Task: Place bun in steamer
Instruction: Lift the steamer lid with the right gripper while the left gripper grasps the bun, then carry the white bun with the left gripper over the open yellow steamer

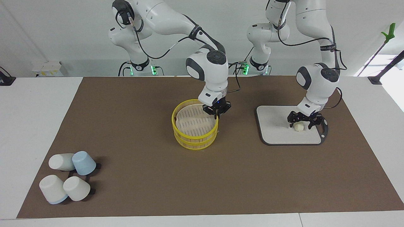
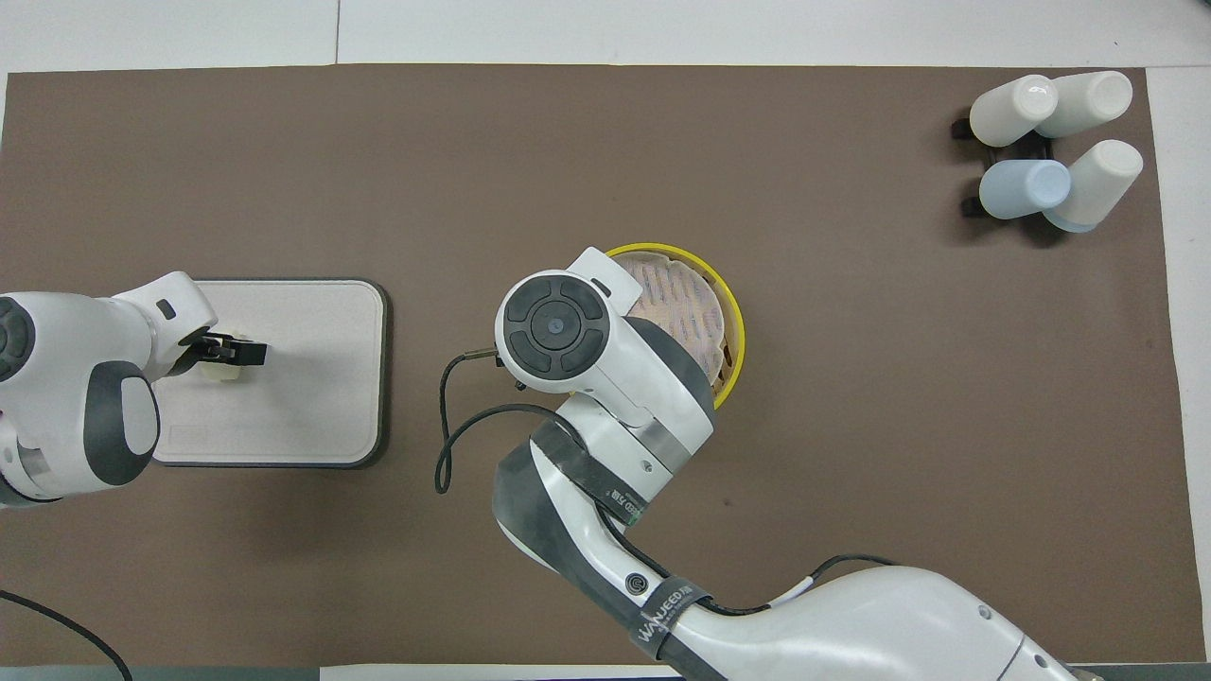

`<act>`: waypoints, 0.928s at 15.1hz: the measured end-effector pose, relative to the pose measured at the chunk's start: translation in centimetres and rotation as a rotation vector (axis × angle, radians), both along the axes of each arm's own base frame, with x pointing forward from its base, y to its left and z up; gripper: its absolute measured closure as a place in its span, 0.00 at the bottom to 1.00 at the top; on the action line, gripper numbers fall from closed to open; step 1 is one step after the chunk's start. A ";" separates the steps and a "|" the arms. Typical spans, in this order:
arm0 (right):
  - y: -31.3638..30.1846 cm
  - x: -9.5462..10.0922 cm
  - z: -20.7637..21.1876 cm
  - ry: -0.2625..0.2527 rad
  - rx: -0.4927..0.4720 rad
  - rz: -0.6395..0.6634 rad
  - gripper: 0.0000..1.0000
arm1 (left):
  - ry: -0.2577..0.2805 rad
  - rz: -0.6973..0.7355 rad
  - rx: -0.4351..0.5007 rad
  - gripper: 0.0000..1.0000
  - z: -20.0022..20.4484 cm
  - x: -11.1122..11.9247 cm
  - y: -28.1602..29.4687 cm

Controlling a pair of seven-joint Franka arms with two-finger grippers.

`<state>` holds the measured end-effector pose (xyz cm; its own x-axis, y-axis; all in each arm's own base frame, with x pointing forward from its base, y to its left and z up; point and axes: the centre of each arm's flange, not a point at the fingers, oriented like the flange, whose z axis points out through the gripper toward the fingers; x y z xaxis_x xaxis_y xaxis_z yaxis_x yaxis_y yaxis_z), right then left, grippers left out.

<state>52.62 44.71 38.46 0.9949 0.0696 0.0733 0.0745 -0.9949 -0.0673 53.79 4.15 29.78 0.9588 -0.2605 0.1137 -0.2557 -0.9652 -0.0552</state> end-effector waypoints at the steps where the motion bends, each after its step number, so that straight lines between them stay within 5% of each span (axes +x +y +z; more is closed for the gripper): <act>1: 0.0 0.0 0.1 0.000 0.000 -0.001 0.92 | 0.003 0.000 0.000 0.00 -0.2 0.0 0.0; 5: -1.9 1.7 4.3 0.038 -0.046 -0.036 0.92 | 0.010 0.000 0.001 0.00 -0.3 -0.1 0.2; 8: -8.7 4.3 9.9 0.093 -0.112 0.007 0.92 | 0.025 -0.003 -0.002 0.10 -0.2 -0.2 0.1; 14: -29.3 7.4 14.3 0.296 -0.171 0.176 0.92 | 0.096 0.004 -0.011 0.74 0.9 -0.5 -0.1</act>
